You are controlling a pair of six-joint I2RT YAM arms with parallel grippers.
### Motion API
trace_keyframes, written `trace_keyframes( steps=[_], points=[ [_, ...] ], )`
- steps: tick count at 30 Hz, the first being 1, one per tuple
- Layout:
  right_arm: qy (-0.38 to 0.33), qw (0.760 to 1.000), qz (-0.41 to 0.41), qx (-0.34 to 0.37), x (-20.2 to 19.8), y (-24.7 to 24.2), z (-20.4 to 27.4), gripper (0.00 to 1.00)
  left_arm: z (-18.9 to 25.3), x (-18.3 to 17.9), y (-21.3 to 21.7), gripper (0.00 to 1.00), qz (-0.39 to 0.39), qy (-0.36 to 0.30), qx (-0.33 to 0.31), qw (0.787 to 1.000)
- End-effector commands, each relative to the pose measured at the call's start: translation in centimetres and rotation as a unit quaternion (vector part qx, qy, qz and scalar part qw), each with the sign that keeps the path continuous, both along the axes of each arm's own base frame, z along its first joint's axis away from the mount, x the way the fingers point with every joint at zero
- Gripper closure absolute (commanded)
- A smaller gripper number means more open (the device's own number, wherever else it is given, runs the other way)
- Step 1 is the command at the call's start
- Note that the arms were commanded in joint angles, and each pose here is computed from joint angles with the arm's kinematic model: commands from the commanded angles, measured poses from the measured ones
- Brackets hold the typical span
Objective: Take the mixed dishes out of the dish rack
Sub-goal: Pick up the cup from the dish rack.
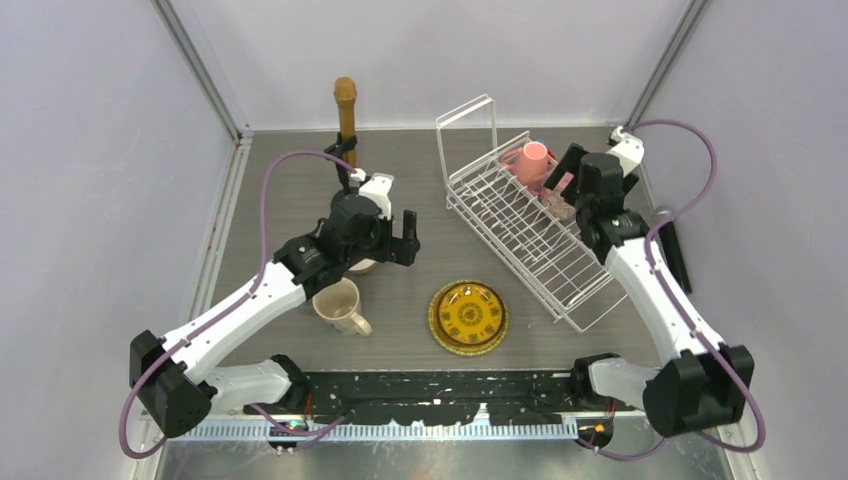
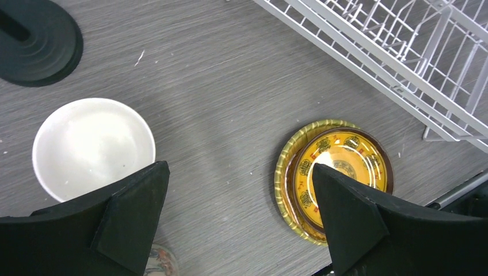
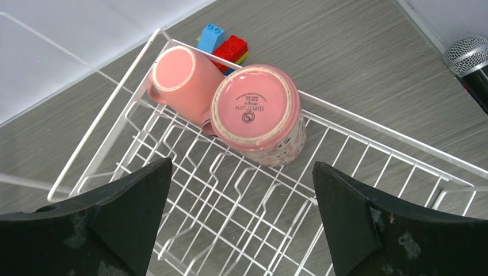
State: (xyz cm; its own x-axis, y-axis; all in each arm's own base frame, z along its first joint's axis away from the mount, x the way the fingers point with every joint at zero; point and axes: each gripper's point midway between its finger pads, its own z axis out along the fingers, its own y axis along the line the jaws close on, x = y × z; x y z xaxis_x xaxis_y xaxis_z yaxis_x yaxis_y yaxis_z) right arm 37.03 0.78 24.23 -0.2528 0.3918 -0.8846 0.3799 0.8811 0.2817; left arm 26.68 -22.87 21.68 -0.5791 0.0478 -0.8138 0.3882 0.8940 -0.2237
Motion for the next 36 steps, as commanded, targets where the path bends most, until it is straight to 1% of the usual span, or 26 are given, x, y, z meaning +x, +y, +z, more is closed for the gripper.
trace_keyframes(
  steps=[1,2,5,6,8,16,28,30,36],
  points=[
    [0.033,0.998,-0.045,-0.013,2.1,-1.7,-0.2,0.0,1.5,0.3,-1.5,0.0,-0.027,-0.029,-0.039,0.998],
    [0.032,0.998,-0.054,-0.012,2.6,-2.2,0.3,0.0,1.4,0.1,-1.6,0.0,-0.031,-0.029,-0.04,0.998],
    [0.066,0.996,-0.063,-0.002,4.1,-2.6,-1.6,0.0,1.1,0.1,-1.4,0.0,-0.033,-0.033,-0.038,0.998],
    [0.064,0.996,-0.065,0.002,4.6,-2.8,-1.2,0.0,1.1,0.1,-1.3,0.0,-0.032,-0.034,-0.037,0.998],
    [0.082,0.994,-0.071,0.0,5.6,-3.1,-2.5,0.0,0.9,0.0,-1.2,0.0,-0.033,-0.035,-0.033,0.998],
    [0.094,0.993,-0.07,-0.003,8.8,-3.1,-3.6,0.0,0.2,0.1,-1.3,0.0,-0.038,-0.03,-0.024,0.999],
    [0.131,0.99,-0.06,0.004,9.2,-2.6,-6.7,0.0,0.1,0.1,-1.5,0.0,-0.041,-0.032,-0.026,0.998],
    [0.127,0.99,-0.058,0.005,9.5,-2.5,-6.4,0.0,0.2,0.1,-1.6,0.0,-0.044,-0.031,-0.027,0.998],
    [0.09,0.994,-0.066,0.001,9.3,-2.9,-3.2,0.0,0.1,-0.1,-1.7,0.0,-0.049,-0.028,-0.028,0.998]
  ],
)
